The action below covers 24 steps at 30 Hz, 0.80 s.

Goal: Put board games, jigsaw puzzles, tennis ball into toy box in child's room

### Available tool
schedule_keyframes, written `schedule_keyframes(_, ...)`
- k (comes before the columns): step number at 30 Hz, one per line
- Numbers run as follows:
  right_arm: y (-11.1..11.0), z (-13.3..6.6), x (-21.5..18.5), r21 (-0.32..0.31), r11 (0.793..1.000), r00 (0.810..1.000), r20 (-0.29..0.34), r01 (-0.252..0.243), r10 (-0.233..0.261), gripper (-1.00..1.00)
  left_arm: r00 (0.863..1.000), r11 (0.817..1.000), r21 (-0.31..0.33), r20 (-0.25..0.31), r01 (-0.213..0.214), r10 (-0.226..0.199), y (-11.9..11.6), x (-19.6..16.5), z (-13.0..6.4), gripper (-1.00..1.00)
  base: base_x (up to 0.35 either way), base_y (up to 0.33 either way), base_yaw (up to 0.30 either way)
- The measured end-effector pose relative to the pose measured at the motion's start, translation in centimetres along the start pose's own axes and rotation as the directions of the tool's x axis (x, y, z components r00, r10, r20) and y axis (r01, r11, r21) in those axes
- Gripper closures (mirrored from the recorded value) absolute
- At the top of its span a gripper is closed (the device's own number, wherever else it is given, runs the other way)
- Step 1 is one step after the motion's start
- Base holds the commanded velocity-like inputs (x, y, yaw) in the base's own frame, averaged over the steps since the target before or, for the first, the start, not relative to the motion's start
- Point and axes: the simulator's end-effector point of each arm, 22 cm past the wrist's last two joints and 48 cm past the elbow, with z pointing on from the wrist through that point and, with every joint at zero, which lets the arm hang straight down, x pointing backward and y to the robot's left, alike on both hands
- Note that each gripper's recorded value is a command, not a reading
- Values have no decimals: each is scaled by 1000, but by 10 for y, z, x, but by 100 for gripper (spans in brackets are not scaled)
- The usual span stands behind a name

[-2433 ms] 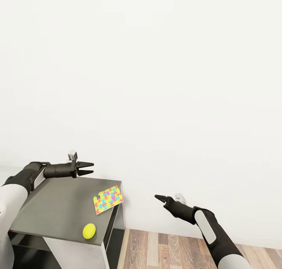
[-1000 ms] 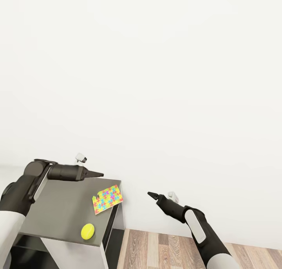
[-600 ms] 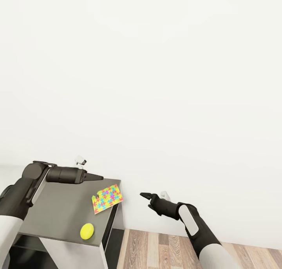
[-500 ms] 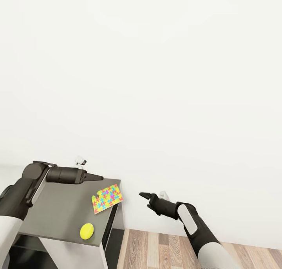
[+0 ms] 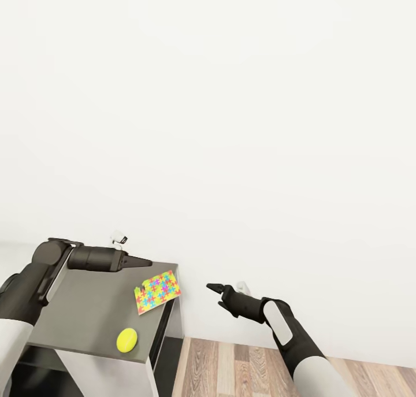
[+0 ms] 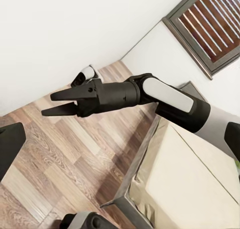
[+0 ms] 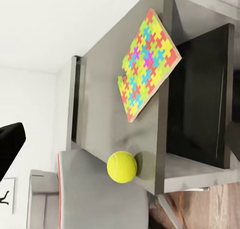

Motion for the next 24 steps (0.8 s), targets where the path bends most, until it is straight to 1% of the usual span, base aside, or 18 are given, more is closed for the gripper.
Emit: schedule_keyframes(24,-28,10,-1,1,1000,1000,10,-4,4,-100,1000,1000,-2,2,2,-2,23,16,7,-100,0,0,0)
